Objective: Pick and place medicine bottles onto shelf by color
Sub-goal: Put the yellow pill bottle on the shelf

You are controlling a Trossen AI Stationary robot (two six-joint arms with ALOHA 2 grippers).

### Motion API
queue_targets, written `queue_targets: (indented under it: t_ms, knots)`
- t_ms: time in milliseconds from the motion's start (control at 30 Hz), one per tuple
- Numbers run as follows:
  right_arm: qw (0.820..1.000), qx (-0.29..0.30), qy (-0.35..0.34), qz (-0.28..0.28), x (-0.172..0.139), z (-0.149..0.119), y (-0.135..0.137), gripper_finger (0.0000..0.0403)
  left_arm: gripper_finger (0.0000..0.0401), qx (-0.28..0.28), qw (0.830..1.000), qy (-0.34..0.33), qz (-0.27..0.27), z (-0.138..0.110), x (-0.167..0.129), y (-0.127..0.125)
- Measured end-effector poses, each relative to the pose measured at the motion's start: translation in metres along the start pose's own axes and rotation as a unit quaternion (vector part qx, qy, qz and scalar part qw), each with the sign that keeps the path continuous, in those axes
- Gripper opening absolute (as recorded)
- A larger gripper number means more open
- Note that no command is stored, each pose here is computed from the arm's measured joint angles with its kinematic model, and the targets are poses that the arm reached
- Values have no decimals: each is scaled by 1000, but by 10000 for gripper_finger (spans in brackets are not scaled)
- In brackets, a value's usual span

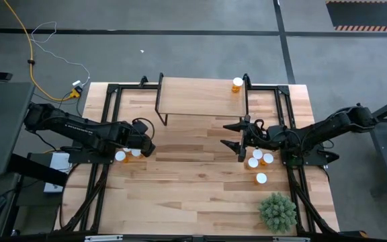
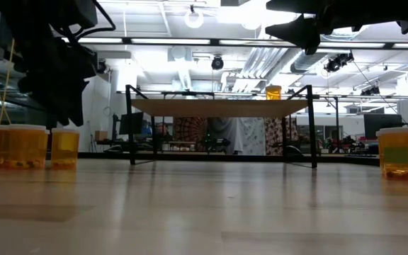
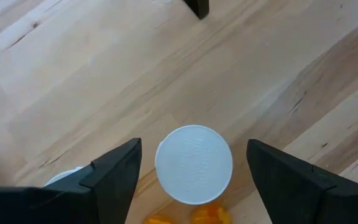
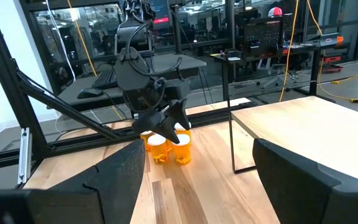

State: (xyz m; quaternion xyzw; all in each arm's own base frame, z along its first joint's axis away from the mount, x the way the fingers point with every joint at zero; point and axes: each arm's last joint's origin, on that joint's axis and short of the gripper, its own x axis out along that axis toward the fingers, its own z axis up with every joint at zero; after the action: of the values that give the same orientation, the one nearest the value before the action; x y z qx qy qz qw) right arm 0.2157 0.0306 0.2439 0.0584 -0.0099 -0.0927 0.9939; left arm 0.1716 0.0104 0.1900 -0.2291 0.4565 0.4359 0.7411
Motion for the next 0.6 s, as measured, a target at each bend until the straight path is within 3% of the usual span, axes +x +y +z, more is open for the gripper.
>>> queue_targets:
  t_ms: [333, 600]
  knots:
    - [1000, 8, 0, 0, 0, 0, 0, 289, 282, -5, 999, 33, 17, -3, 13, 2]
    - [1000, 8, 0, 0, 0, 0, 0, 289, 282, 9, 999, 45, -4, 3, 22, -2]
